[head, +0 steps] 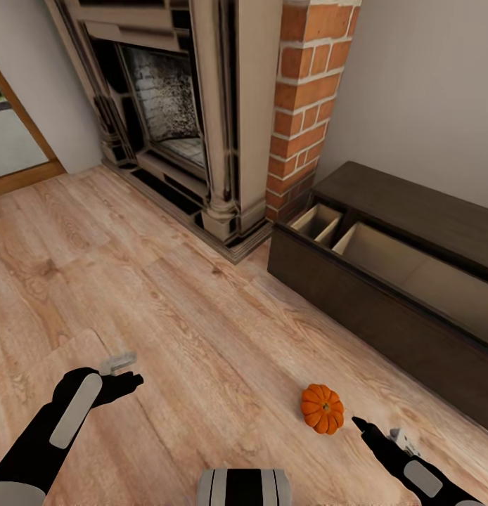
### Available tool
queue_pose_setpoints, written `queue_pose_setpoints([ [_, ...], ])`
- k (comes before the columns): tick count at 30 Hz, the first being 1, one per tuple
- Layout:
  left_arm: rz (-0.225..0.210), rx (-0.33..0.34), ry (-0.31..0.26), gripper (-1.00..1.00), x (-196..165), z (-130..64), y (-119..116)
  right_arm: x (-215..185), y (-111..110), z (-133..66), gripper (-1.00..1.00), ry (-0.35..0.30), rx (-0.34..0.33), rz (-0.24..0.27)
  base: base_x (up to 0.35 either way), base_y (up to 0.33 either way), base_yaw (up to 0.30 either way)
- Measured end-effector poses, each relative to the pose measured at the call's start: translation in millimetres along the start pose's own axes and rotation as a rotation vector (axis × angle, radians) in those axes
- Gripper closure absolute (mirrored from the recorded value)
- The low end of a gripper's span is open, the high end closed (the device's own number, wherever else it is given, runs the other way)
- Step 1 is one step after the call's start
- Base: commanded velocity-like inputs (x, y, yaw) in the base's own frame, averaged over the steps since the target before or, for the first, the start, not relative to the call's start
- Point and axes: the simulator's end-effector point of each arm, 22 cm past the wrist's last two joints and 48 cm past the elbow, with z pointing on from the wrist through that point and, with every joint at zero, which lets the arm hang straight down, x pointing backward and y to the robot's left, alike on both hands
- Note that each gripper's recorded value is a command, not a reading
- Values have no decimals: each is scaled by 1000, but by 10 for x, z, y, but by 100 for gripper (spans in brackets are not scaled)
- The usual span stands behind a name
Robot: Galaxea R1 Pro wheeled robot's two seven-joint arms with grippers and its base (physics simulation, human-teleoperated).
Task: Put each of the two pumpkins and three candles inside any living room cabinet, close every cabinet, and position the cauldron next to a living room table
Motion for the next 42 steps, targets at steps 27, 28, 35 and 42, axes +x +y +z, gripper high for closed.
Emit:
queue_pose_setpoints([
  [27,11,-6,121,-100,392,394,23,338,-116,185,-100,63,-74,4,0,0,0],
  [28,11,-7,125,-100,407,409,25,352,-105,189,-100,66,-84,4,0,0,0],
  [35,12,-8,128,-100,421,424,28,357,-84,193,-100,66,-99,6,0,0,0],
  [42,13,-14,149,-100,503,506,44,412,-90,214,-100,79,-123,9,0,0,0],
])
